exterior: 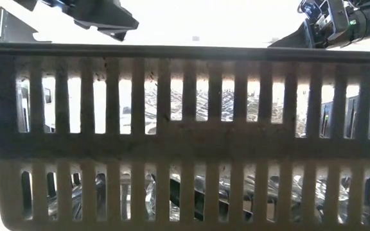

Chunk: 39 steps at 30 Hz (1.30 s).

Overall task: Pick & Place Travel size toiletries
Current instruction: Return to Home Position

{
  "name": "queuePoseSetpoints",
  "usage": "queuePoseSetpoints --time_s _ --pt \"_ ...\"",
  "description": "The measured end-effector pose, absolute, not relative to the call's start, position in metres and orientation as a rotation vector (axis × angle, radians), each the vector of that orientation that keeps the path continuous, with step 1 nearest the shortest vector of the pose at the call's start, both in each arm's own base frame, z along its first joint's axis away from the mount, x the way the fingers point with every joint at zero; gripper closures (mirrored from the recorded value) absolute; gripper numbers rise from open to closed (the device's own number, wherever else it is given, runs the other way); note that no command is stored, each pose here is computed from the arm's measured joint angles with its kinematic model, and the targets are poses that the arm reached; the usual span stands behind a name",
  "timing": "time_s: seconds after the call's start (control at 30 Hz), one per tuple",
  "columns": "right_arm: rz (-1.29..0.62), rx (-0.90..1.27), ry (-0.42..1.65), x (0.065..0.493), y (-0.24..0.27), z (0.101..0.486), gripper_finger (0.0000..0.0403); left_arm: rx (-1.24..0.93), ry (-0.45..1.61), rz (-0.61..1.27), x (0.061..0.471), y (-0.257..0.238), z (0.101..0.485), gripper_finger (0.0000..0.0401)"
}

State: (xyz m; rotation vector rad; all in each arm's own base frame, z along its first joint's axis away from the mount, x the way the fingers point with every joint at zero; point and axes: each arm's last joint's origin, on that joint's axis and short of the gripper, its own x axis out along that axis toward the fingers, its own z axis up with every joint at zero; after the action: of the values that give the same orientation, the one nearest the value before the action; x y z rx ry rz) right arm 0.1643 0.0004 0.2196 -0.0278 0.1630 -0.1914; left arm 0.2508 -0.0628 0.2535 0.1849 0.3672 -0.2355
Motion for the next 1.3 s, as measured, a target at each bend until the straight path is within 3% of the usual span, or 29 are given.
queuePoseSetpoints --time_s 0.8,1.3 --pt "-0.192 -0.027 0.160 0.164 0.000 0.220 0.0399 0.121 0.129 -0.303 0.129 -0.034 0.243 0.0377" --pt "-0.192 -0.027 0.160 0.164 0.000 0.220 0.0399 0.075 0.010 -0.296 0.087 -0.024 0.238 0.0377"
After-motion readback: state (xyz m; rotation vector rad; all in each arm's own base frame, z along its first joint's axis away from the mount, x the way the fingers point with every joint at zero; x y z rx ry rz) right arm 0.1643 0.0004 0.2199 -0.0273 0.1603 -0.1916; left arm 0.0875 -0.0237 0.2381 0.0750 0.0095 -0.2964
